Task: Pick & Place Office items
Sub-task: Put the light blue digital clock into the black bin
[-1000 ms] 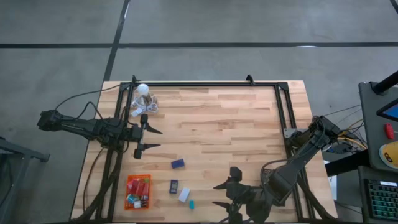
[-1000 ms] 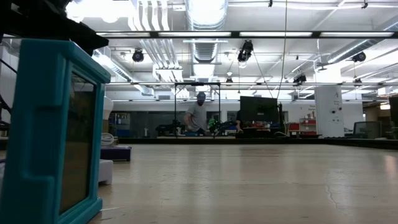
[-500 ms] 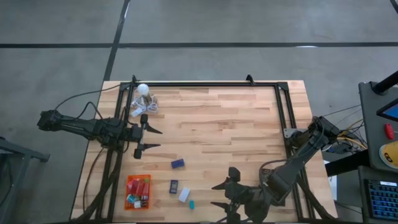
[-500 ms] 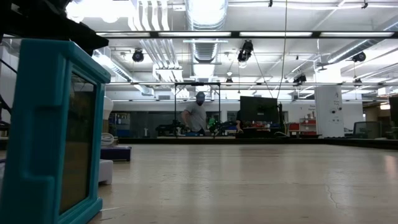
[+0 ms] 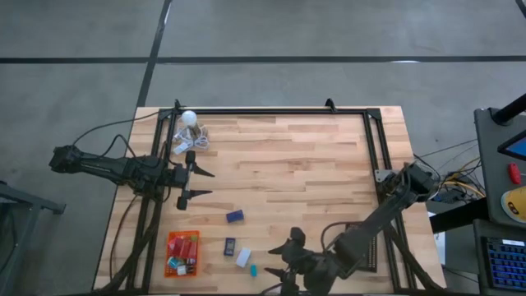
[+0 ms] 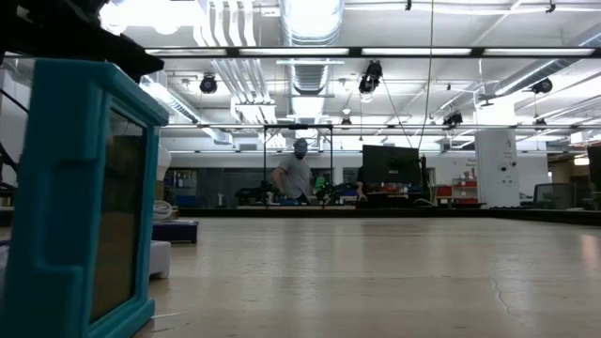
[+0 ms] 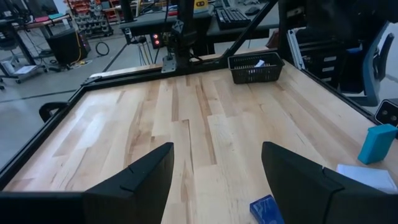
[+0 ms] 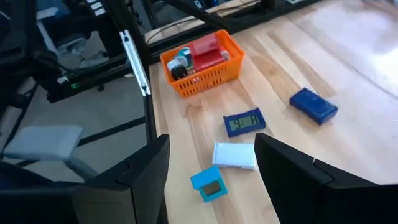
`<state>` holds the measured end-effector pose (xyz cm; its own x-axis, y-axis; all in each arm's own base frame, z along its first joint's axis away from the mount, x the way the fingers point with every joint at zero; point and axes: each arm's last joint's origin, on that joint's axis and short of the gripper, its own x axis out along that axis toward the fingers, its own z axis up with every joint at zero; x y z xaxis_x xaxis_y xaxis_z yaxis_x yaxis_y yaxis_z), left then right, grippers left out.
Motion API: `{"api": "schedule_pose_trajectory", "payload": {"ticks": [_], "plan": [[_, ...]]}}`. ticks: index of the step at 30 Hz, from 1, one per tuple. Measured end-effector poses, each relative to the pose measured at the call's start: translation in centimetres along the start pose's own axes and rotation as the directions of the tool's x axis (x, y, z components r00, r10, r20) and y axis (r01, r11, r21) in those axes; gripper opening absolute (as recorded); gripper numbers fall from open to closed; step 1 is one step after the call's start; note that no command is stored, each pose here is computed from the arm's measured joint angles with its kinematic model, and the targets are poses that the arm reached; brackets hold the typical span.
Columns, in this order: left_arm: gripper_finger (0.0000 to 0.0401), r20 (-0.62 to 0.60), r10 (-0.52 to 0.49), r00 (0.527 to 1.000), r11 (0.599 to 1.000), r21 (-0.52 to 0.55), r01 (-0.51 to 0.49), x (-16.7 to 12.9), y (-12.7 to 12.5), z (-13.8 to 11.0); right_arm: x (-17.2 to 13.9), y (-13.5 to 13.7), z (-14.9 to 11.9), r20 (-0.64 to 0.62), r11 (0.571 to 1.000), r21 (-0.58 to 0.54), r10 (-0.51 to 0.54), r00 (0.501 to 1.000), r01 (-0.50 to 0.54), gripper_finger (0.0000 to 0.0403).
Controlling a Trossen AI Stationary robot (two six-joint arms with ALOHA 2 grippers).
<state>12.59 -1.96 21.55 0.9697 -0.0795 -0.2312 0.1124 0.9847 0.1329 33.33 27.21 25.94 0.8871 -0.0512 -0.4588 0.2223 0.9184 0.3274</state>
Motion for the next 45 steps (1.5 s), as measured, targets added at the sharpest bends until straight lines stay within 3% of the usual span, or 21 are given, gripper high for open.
{"api": "schedule_pose_trajectory", "payload": {"ticks": [15, 20, 26, 30, 37, 45], "plan": [[0.0248, -0.002, 0.0, 1.0, 1.0, 0.0, 0.0, 0.0, 0.0, 0.0, 6.9, 0.4, -7.0, -0.004, 1.0, -0.004, 0.004, 1.0, -0.004, 0.0233], [0.0248, -0.002, 0.0, 1.0, 1.0, 0.0, 0.0, 0.0, 0.0, 0.0, 6.7, 1.2, -5.8, 0.026, 0.977, 0.214, 0.017, 1.0, -0.022, 0.0233], [0.0248, -0.008, -0.001, 1.0, 1.0, 0.001, 0.001, 0.0, 0.0, -0.1, 6.5, 1.5, -3.0, -0.001, 0.898, 0.439, 0.006, 1.0, -0.005, 0.0233], [0.0248, -0.009, -0.001, 1.0, 1.0, 0.001, 0.001, 0.0, 0.0, -0.1, 6.7, 1.0, -1.0, -0.15, 0.855, 0.509, -0.023, 0.988, 0.097, 0.0233], [0.0248, -0.011, -0.001, 1.0, 1.0, 0.001, 0.001, 0.0, 0.0, -0.1, 7.2, 0.4, 2.0, -0.293, 0.777, 0.604, 0.009, 0.956, 0.178, 0.0233], [0.0248, -0.012, -0.001, 1.0, 1.0, 0.001, 0.001, 0.0, 0.0, -0.1, 7.8, -0.6, 1.1, -0.384, 0.702, 0.662, 0.019, 0.923, 0.261, 0.0233]]}}
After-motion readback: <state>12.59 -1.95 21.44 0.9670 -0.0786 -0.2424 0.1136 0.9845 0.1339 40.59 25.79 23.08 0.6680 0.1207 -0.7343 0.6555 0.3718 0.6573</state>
